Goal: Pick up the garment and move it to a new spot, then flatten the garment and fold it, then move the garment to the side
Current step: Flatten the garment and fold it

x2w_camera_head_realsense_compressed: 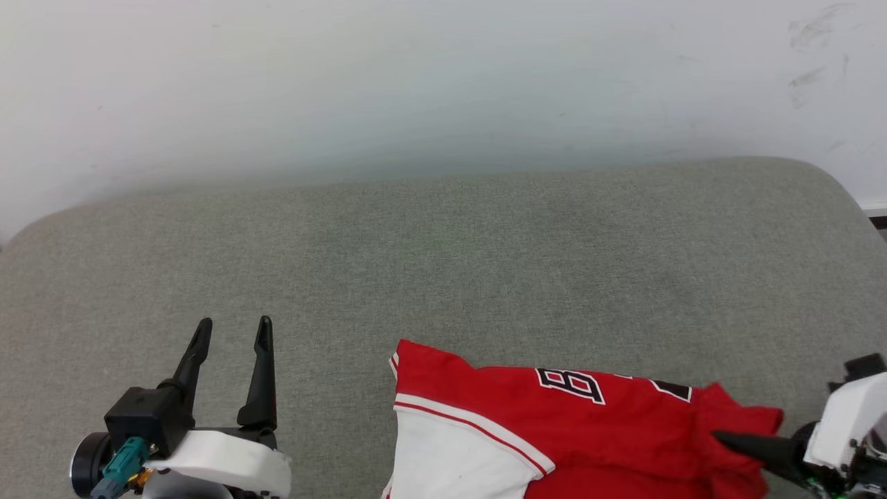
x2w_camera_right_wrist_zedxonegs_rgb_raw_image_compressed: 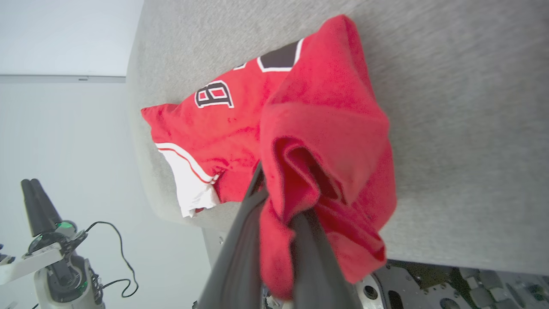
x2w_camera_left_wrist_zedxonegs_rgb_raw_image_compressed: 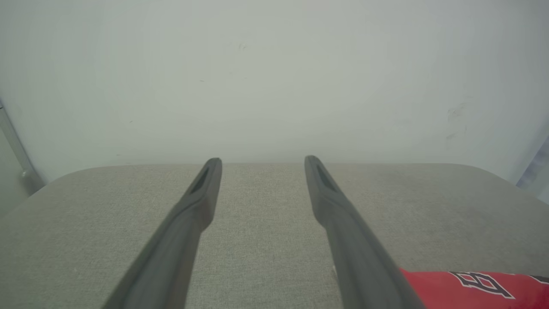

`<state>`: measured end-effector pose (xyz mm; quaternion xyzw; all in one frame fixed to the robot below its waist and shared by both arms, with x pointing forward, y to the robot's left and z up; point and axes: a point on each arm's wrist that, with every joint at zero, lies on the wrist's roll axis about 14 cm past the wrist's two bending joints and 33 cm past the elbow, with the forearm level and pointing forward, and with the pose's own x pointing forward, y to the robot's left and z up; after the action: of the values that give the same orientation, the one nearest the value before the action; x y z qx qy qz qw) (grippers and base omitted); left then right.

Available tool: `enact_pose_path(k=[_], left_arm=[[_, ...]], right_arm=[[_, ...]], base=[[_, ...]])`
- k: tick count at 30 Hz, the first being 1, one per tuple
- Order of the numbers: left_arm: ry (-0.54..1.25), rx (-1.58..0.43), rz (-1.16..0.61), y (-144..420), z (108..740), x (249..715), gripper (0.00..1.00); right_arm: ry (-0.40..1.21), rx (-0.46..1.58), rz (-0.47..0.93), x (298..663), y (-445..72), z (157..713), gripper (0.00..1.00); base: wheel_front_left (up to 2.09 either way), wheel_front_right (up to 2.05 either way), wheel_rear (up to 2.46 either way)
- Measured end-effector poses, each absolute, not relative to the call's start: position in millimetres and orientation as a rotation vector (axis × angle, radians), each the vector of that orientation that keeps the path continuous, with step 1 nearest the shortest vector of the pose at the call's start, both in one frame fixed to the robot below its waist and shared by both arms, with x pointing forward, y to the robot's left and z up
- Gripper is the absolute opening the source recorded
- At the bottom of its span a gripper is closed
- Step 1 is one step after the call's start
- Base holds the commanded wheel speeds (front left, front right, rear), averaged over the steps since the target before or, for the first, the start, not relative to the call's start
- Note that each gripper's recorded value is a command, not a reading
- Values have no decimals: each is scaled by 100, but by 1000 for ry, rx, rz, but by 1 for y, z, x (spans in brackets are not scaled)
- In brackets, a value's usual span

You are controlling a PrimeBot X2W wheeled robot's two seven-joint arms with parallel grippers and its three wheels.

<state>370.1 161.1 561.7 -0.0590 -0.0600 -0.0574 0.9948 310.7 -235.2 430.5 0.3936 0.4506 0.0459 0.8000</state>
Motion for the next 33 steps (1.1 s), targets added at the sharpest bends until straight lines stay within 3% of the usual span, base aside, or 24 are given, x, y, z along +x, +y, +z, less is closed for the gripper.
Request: enact_pose_path(k=[12, 22, 23, 24, 25, 30, 33], left_arm=[[-96, -118, -111, 166, 558, 361, 100], [-81, -126, -58, 182, 552, 361, 100], [-79, -127, -52, 184, 551, 362, 100], [-75, -128, -42, 187, 549, 361, 100], [-70, -128, -34, 189, 547, 361, 100], [-51, -128, -5, 196, 538, 362, 100], [-47, -132, -19, 191, 536, 363, 100]], right_arm=[[1031, 1075, 545, 326, -101, 447, 0], [1120, 1016, 708, 338, -1, 435, 0], [1132, 1002, 712, 338, 6, 432, 32], [1134, 988, 714, 339, 11, 430, 75], [1129, 979, 715, 342, 15, 429, 100], [1139, 894, 747, 343, 31, 425, 100], [1063, 755, 798, 349, 33, 440, 100]], base=[[0, 0, 0], [0, 0, 0], [0, 0, 0], [0, 0, 0], [0, 0, 0], [0, 0, 0], [0, 0, 0]])
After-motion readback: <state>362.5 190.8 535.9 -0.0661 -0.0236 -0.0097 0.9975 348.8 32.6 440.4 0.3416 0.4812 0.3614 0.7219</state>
